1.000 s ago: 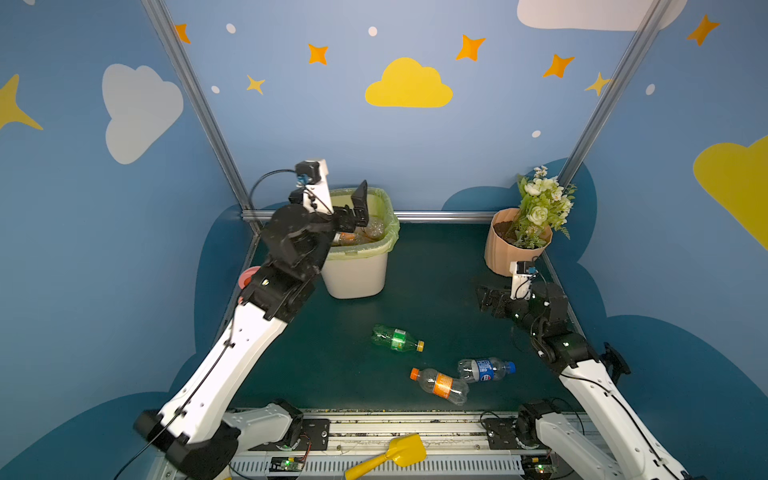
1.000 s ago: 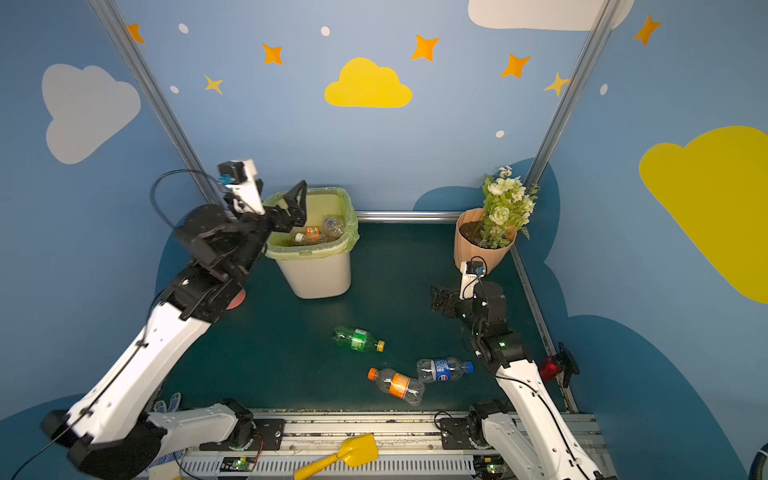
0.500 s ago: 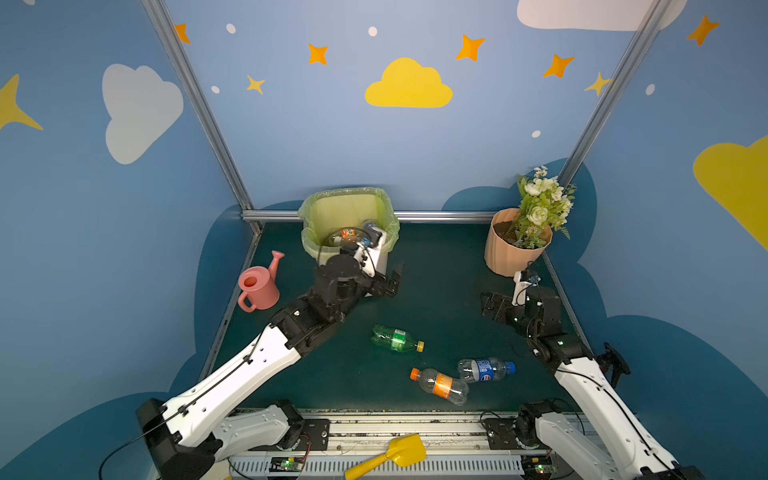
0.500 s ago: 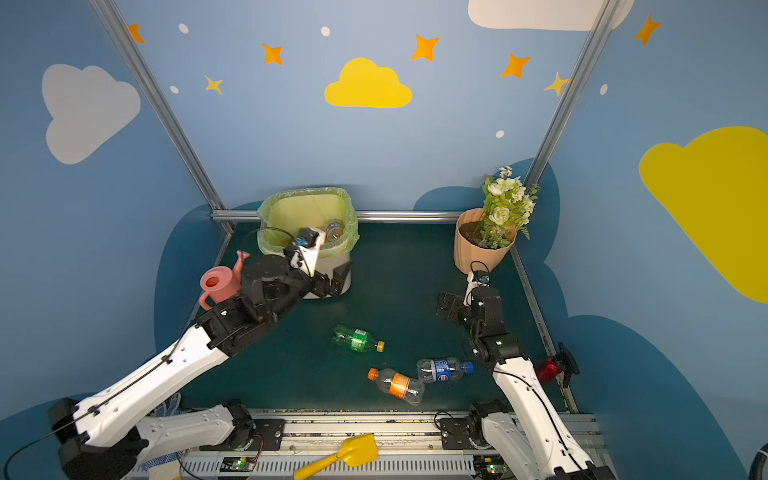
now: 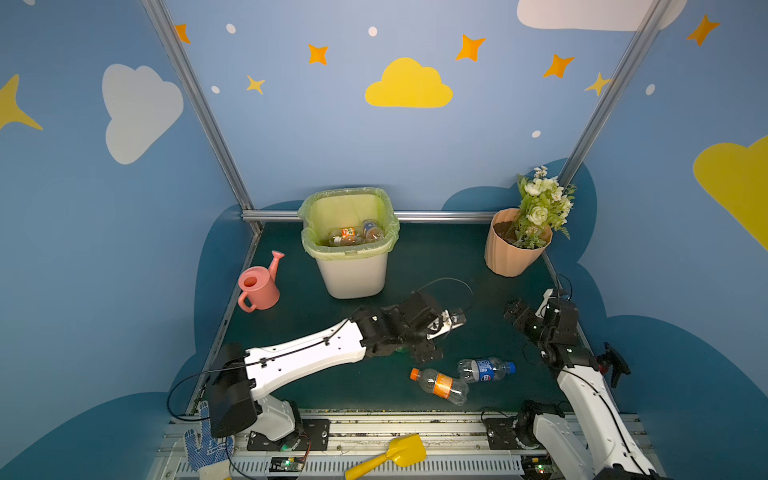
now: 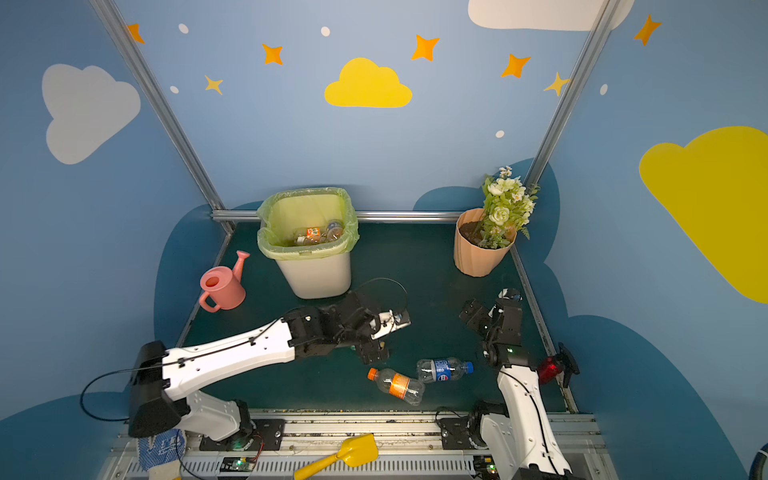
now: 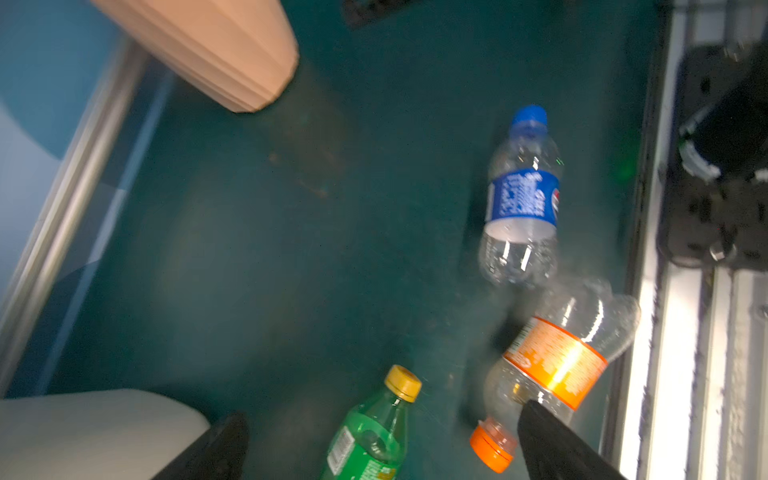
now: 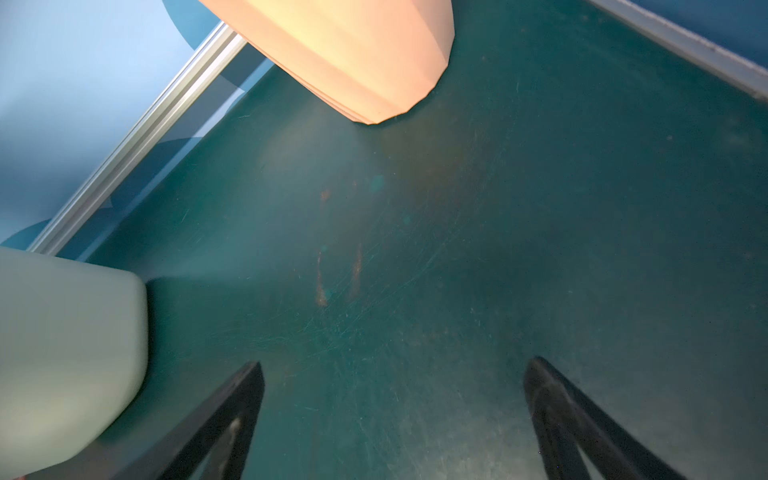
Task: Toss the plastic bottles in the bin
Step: 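Swing the left gripper down onto the crushed orange-labelled bottle and close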
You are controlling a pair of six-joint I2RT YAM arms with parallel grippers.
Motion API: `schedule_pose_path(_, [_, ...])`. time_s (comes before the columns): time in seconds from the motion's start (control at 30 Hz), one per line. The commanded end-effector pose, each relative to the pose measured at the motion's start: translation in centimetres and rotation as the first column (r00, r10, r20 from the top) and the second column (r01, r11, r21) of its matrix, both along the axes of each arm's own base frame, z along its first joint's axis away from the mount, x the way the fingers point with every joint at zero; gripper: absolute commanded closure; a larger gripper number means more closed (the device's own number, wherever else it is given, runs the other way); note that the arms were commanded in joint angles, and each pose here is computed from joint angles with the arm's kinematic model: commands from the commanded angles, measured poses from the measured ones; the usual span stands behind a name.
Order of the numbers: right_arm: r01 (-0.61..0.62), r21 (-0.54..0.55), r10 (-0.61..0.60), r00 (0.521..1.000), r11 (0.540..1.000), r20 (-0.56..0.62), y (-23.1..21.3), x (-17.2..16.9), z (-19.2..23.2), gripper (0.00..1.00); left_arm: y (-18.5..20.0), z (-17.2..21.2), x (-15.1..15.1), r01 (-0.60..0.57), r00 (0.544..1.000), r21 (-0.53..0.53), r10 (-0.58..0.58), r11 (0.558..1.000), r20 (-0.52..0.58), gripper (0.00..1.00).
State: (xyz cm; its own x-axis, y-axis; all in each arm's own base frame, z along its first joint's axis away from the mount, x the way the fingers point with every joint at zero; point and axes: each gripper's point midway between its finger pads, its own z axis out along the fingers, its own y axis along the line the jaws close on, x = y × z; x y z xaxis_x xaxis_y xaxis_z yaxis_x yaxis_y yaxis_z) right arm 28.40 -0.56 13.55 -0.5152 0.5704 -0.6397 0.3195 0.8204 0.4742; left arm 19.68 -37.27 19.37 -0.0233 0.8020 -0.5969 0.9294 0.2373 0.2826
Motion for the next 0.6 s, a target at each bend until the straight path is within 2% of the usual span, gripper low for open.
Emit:
schedule_pose_path(0.0, [-0.013, 0.050, 0.011, 0.999, 0.999, 0.037, 0.4, 0.2, 0.6, 0.03, -0.7, -1.8, -2.3, 0.146, 0.989, 0.119, -0.143, 0.982, -0.031, 0.00])
schedule_pose_path(0.17, [-0.003, 0.053, 0.002, 0.999, 0.999, 0.037, 0.0, 0.0, 0.4, 0.03, -2.5, -5.1, -4.8, 0.258, 0.966, 0.260, -0.245, 0.931, -0.084, 0.02])
schedule_pose_path(0.33, [0.003, 0.060, -0.005, 0.999, 0.998, 0.039, -0.2, -0.1, 0.3, 0.03, -3.1, -8.9, -6.9, 0.334, 0.942, 0.419, -0.316, 0.844, -0.114, 0.07])
schedule_pose_path(0.57, [0.006, 0.077, -0.009, 0.999, 0.997, 0.039, -0.4, -0.2, 0.0, 0.03, -3.6, -11.2, -8.6, 0.394, 0.919, 0.432, -0.353, 0.811, -0.176, 0.09])
